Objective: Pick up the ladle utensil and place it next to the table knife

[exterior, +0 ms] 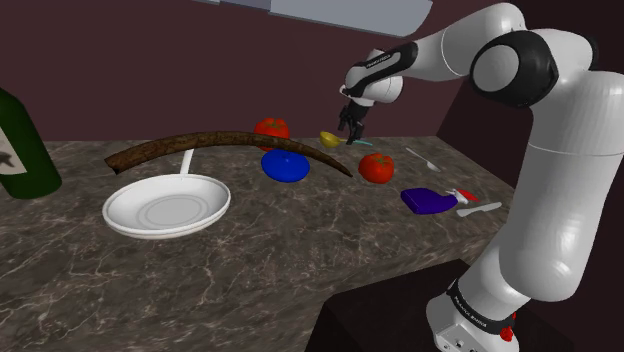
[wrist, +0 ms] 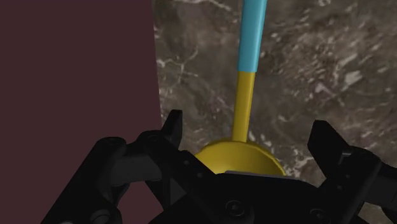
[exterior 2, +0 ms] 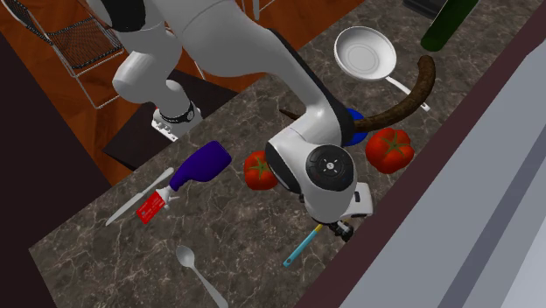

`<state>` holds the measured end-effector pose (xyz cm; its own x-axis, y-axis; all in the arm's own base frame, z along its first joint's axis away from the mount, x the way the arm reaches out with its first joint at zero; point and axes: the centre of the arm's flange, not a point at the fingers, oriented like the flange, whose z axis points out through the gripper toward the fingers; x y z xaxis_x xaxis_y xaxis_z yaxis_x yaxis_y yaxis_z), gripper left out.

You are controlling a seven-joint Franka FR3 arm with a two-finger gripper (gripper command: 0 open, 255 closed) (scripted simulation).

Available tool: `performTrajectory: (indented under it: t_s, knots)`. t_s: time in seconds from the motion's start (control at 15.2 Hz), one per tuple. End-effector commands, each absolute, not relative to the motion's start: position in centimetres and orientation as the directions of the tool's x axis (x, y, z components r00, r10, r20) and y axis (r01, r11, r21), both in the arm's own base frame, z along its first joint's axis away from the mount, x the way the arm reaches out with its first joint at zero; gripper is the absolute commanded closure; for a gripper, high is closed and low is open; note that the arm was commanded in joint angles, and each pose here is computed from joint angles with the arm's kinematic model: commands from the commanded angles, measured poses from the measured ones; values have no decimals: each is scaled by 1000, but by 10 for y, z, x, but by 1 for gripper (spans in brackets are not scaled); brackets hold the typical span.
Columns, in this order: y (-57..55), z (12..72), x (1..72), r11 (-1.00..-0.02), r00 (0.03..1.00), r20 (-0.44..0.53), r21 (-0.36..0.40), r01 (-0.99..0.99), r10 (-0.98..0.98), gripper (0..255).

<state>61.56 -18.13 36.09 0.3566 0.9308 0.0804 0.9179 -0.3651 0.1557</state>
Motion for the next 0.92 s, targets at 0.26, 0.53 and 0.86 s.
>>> performTrajectory:
  t_s: [0.26,0.53,0.86]
  knots:
    - [-182,332,622,-361,352,81,157,919,933,0]
    - [-182,332,622,-361,352,81,157,919,933,0]
    - [-182,332,622,-361,352,81,157,919,933,255]
